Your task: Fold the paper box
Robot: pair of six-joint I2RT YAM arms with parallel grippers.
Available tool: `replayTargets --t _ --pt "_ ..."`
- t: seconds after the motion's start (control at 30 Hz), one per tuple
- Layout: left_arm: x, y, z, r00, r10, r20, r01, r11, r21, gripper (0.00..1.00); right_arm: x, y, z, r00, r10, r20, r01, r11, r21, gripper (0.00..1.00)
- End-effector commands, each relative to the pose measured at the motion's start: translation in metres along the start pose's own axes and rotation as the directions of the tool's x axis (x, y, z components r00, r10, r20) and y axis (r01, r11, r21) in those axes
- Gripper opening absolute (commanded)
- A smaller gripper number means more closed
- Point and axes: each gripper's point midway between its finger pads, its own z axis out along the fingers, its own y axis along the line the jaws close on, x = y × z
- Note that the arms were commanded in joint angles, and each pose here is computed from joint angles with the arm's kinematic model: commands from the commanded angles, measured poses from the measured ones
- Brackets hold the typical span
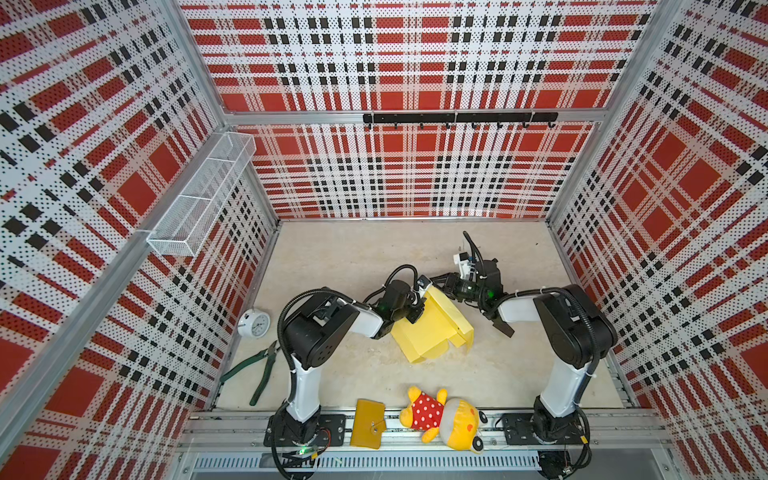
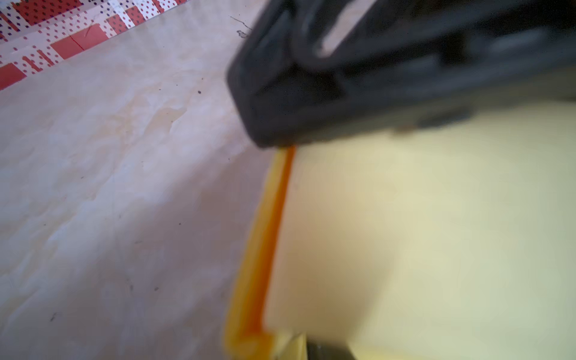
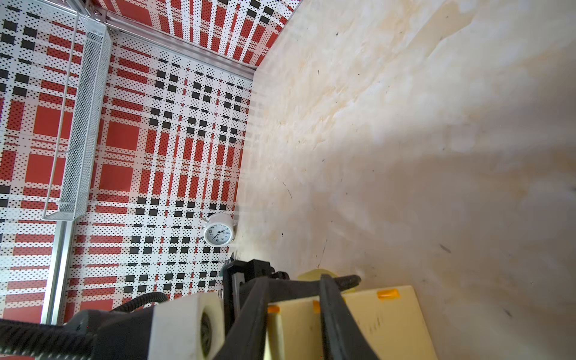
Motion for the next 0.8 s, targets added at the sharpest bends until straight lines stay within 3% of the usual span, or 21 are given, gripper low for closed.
replayTargets --t 0.0,0.13,0.47,0.53,0.63,0.77 --pt "-0.019 0.002 0.010 0.996 -0.063 0.058 0.063 0.998 0.001 0.19 0.007 -0.005 -0.002 1.000 0.018 -0.011 -0.018 1.000 0.022 0.29" --pt "-0.020 0.004 0.015 0.994 -0.094 0.062 0.094 0.996 -0.007 0.18 0.007 -0.005 -0.002 1.000 0.026 -0.007 -0.025 1.000 0.016 0.28" --pt "-0.023 0.011 0.016 0.987 -0.132 0.094 0.135 0.990 -0.027 0.01 0.011 -0.010 -0.002 0.999 0.037 -0.008 -0.037 0.999 0.021 0.26" --pt "-0.024 0.011 0.016 0.986 -0.135 0.094 0.138 0.990 -0.030 0.02 0.011 -0.009 -0.003 0.999 0.041 -0.005 -0.041 0.999 0.016 0.26" --pt "-0.025 0.014 0.015 0.985 -0.145 0.092 0.149 0.988 -0.038 0.16 0.008 -0.003 -0.005 0.999 0.032 0.004 -0.032 0.999 0.007 0.26" --pt "-0.030 0.011 0.011 0.986 -0.134 0.097 0.137 0.990 -0.024 0.26 0.005 0.001 -0.007 1.000 0.013 0.005 -0.013 1.000 0.018 0.27"
